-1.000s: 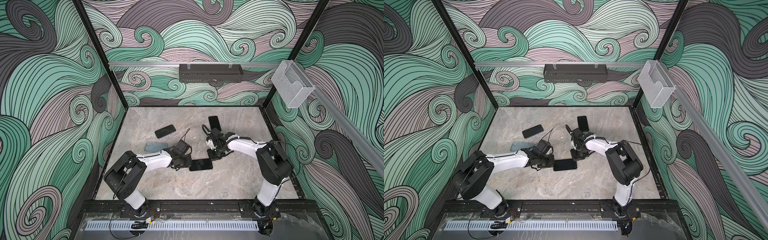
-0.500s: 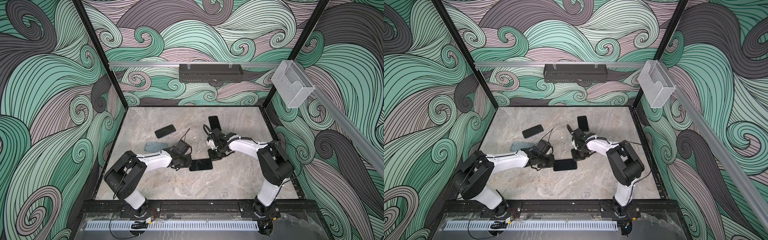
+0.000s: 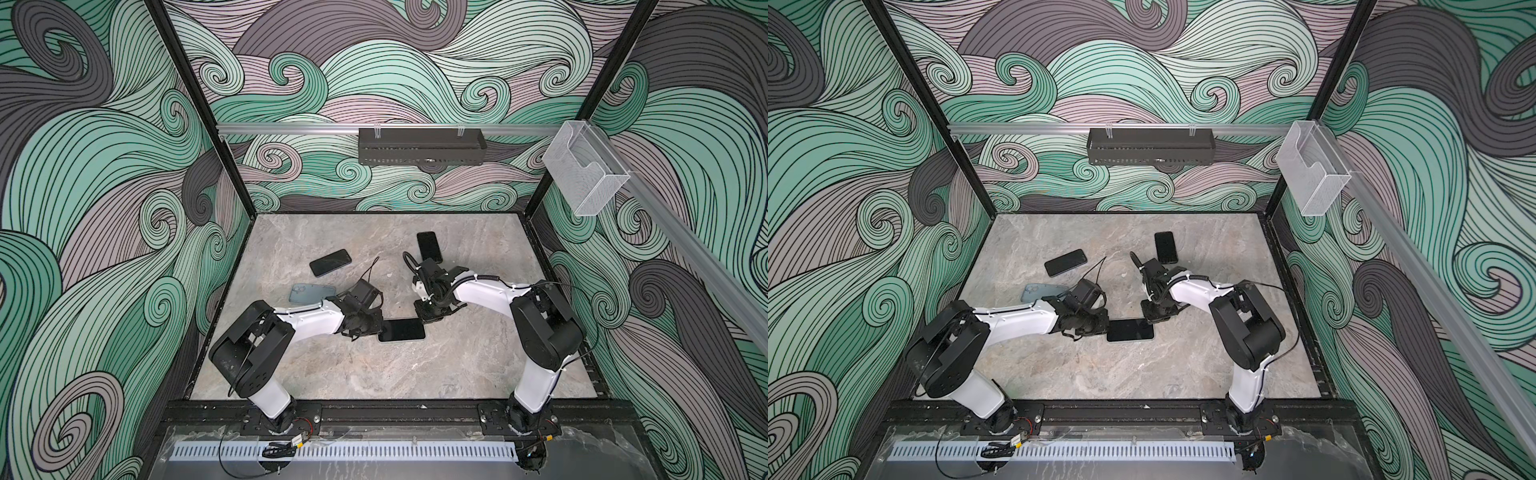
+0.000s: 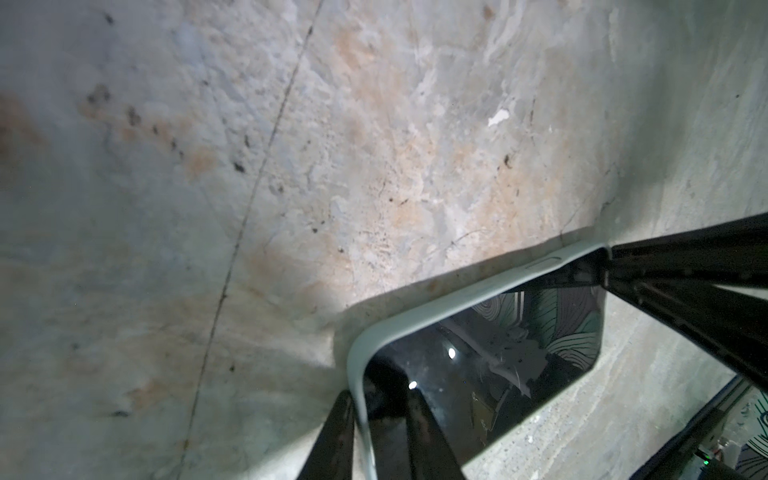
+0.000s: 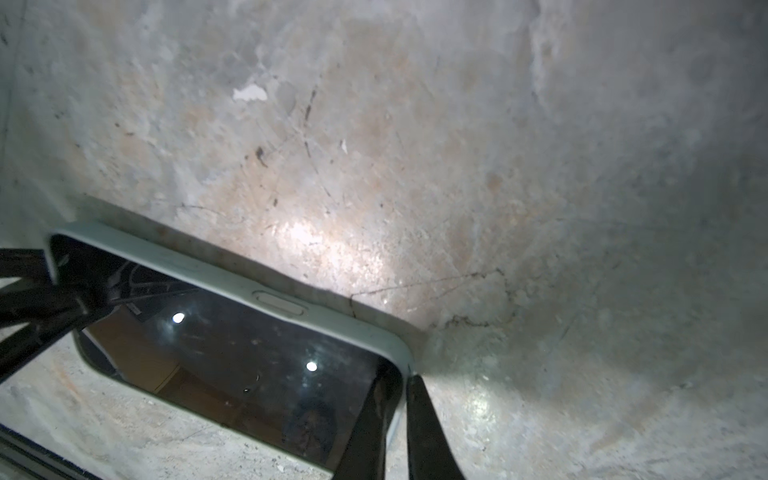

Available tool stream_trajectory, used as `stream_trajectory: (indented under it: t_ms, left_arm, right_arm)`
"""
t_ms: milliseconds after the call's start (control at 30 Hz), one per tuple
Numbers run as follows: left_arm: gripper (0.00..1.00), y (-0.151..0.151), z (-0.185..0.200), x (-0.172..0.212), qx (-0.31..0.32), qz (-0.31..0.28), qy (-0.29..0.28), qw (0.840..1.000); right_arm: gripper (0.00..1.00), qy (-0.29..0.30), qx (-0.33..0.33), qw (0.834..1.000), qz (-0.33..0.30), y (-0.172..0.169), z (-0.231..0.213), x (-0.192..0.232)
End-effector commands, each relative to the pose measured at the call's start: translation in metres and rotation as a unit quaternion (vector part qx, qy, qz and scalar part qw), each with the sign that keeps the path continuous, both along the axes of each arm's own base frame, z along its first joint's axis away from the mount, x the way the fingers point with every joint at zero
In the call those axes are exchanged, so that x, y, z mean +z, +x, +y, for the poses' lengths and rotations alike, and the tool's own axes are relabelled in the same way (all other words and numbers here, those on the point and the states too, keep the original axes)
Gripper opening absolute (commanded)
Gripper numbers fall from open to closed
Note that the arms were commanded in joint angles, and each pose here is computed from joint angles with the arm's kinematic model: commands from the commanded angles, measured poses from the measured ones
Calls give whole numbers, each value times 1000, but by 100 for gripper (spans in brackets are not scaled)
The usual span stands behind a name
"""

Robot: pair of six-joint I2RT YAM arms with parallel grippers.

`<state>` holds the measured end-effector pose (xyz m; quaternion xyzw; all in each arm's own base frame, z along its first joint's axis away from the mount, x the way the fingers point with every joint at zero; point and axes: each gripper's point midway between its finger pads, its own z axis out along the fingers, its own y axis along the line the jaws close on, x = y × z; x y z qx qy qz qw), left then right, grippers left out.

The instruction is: Put the phone into the phone case

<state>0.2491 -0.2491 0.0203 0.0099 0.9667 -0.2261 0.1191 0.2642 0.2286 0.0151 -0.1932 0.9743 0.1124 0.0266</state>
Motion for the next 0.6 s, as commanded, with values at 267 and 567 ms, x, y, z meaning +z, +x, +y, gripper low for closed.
stream_trajectory:
  t_ms: [267,567]
  left_arm:
    - [24,2,-3,-1,-7,-3,-7,1000]
    - [24,2,-1,-1,-4,-1,-6,1000]
  right_arm:
    - [13,-87,27,992,91,-52,-19,-55]
    - [15,-96,34,991,81,-52,-20,-52]
